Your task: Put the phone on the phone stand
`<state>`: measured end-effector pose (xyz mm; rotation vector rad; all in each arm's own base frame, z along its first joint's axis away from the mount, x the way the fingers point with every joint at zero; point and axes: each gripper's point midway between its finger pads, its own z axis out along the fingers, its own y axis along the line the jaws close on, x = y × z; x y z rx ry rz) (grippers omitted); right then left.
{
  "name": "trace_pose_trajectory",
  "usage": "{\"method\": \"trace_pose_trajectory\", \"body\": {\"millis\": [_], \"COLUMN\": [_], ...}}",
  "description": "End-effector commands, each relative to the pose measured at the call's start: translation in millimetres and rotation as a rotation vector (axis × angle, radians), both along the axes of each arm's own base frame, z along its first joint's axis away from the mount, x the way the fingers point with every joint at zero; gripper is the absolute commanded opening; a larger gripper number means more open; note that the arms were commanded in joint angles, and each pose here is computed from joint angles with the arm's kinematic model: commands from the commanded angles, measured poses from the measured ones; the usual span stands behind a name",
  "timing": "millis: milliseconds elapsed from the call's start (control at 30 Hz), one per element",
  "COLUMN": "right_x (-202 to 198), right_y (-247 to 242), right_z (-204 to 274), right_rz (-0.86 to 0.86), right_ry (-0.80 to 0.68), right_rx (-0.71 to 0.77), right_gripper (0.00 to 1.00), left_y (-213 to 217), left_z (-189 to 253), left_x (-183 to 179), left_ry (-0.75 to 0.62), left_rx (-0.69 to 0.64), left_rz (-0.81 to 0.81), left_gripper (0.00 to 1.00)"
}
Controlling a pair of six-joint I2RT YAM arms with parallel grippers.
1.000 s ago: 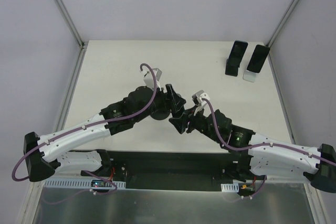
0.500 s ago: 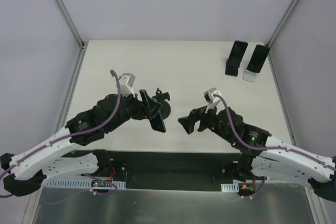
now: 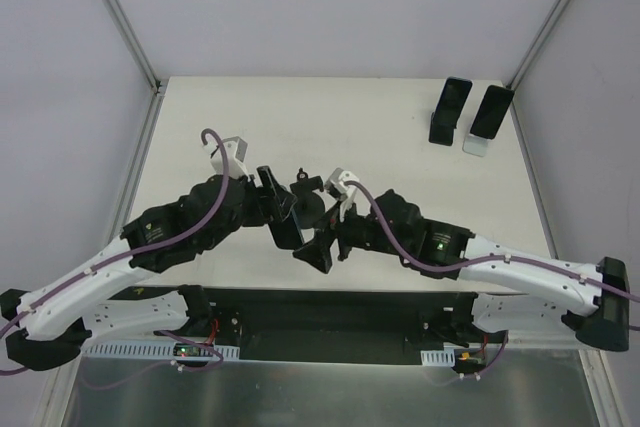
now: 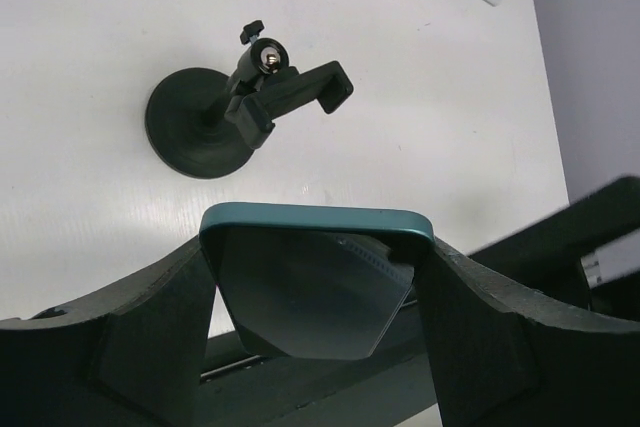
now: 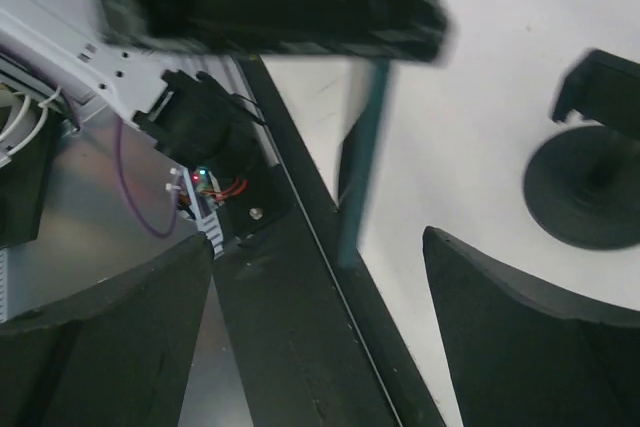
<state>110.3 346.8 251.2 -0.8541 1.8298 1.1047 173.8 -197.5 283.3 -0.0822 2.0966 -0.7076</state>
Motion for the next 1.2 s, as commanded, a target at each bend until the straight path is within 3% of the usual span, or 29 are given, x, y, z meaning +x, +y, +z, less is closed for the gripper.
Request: {"method": "trace_pose_trajectory", "body": {"millis": [0,133,233,467,667,700,733,767,800,833,867,900,1033,1167], "right_x": [-1.3,26.2,31.5,14.9,8.2,7.6,6.4,6.2,4.7,8.0,7.5,7.3,8.9,-6.3], "right_y": [35.7,33.1,32.7,49.9,44.8,38.9,36.9,32.6,23.7,17.4,12.2,2.8,-26.0,-51.7], "right_z": [40.6,21.4,14.9,20.7,21.7,20.0,23.1,23.0,24.5,23.7,24.4,32.5,21.2,35.3], "right_rz": [0.015,-0.155,-0.183,-0.083,-0.067,-0.071,-0.068,-0.070,-0.074,-0.083,-0.083,-0.084,-0.052,0.030], "right_ry": [-0.069,-0.096,-0.104,-0.073,-0.058,-0.061,-0.065,-0.072,-0.076,-0.077,-0.065,-0.060,0.008,-0.003], "right_rx": [0.077,-0.011,-0.022,0.094,0.134,0.139,0.159,0.165,0.179,0.182,0.193,0.224,0.248,0.310], "right_gripper": [0.84,0.77,0.68,0.54,0.12,0.01,0.01,0.01,0.01,0.01,0.01,0.01,0.01,0.01], "left_y": [-11.0,-11.8,-12.5,-31.2,-51.5,-54.8,-58.2,-59.5,-62.2,-63.2,-61.8,-61.5,-62.6,-60.7], "left_z": [26.8,30.3,29.5,40.4,44.2,45.0,47.6,47.8,47.9,49.6,50.2,50.0,47.0,66.4], "left_x": [12.9,12.0,9.6,2.6,-6.4,-9.3,-10.2,-12.1,-16.3,-18.6,-20.5,-21.9,-36.5,-52.2], "left_ry": [-0.014,0.002,0.017,0.017,0.019,0.021,0.010,-0.002,-0.004,-0.016,-0.046,-0.059,-0.169,-0.322], "left_rx": [-0.083,-0.123,-0.148,-0.249,-0.280,-0.286,-0.296,-0.282,-0.276,-0.272,-0.248,-0.240,-0.216,-0.305], "left_rz": [0.062,0.078,0.079,0.000,-0.112,-0.137,-0.156,-0.182,-0.218,-0.241,-0.270,-0.286,-0.426,-0.525], "left_gripper": [0.00,0.00,0.00,0.00,0.00,0.00,0.03,0.30,0.48,0.76,0.94,0.99,0.99,0.99]}}
